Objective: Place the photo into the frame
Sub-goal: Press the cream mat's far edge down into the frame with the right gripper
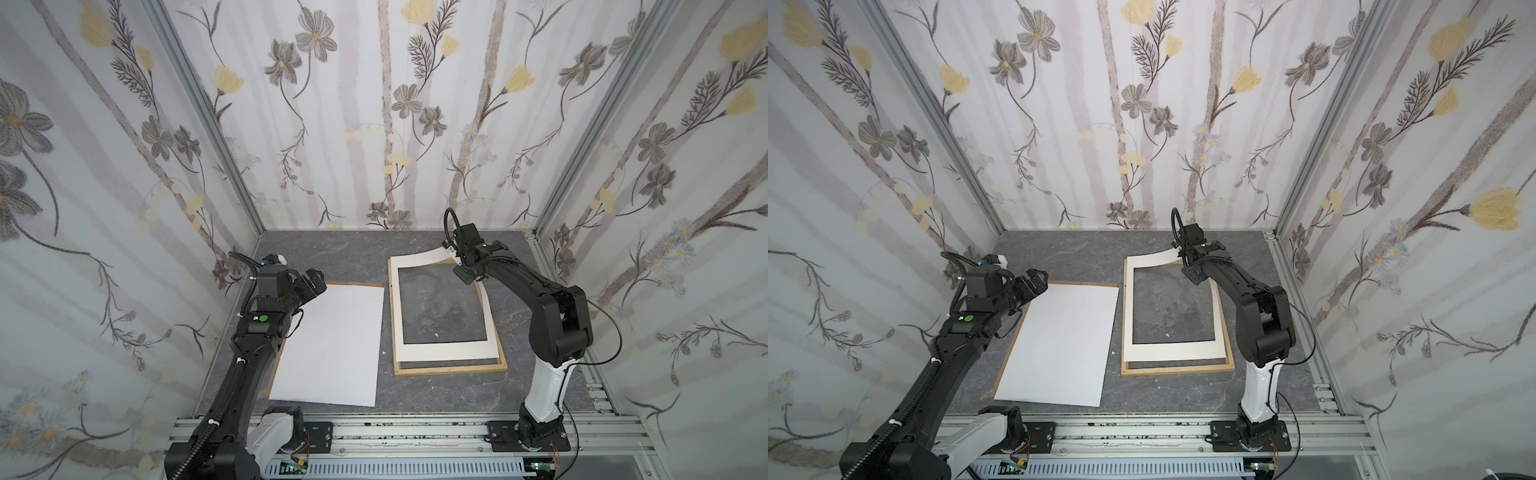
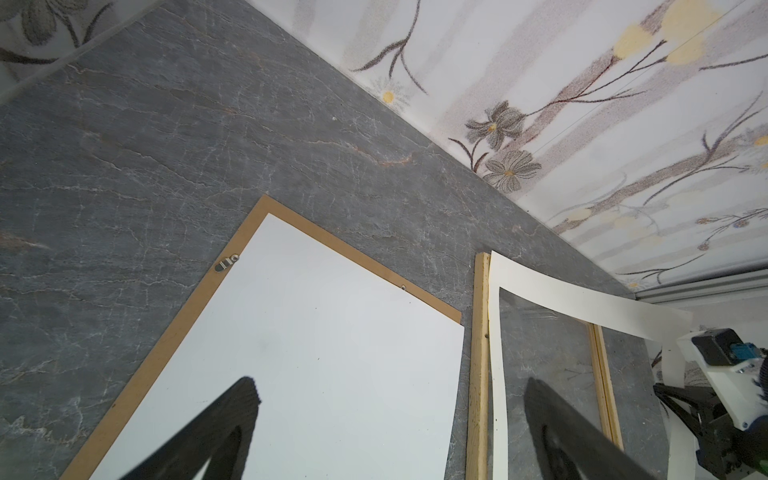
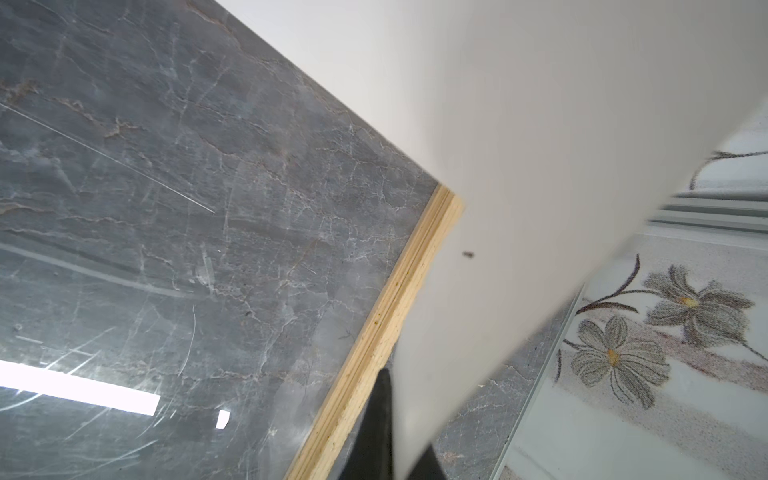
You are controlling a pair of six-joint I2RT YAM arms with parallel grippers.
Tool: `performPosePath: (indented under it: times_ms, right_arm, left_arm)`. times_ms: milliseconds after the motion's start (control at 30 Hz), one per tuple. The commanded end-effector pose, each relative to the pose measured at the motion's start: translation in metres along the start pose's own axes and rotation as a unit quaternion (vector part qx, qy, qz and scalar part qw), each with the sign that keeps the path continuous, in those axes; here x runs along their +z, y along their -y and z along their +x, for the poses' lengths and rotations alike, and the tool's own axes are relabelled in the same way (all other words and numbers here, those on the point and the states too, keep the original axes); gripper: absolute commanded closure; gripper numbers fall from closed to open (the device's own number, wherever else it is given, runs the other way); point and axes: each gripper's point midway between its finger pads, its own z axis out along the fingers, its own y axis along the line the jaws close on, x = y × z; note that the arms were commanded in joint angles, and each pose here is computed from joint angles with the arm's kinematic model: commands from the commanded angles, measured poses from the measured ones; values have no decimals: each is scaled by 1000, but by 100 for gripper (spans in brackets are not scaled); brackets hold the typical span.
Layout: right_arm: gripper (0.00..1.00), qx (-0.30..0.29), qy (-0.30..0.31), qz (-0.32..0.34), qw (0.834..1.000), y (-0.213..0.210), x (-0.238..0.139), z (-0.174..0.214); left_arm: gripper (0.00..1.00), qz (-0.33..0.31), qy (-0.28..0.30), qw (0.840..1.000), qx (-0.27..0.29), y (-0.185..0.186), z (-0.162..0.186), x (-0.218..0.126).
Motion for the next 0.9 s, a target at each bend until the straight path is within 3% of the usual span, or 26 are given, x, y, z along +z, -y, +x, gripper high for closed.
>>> performPosePath:
  times_ms: [0,433,867]
  right_arm:
    - [100,-14,6,3,1000,-1,6,-3]
    - [100,-19,-9,16,1000,1,9,12]
    - [100,-15,14,16,1000,7,-1,7]
  left_arm:
    - [0,6,13,1000,0,3,-5,0]
    - [0,5,11,1000,1,2,-4,0]
    - [0,8,12,1000,2,4,-5,-1]
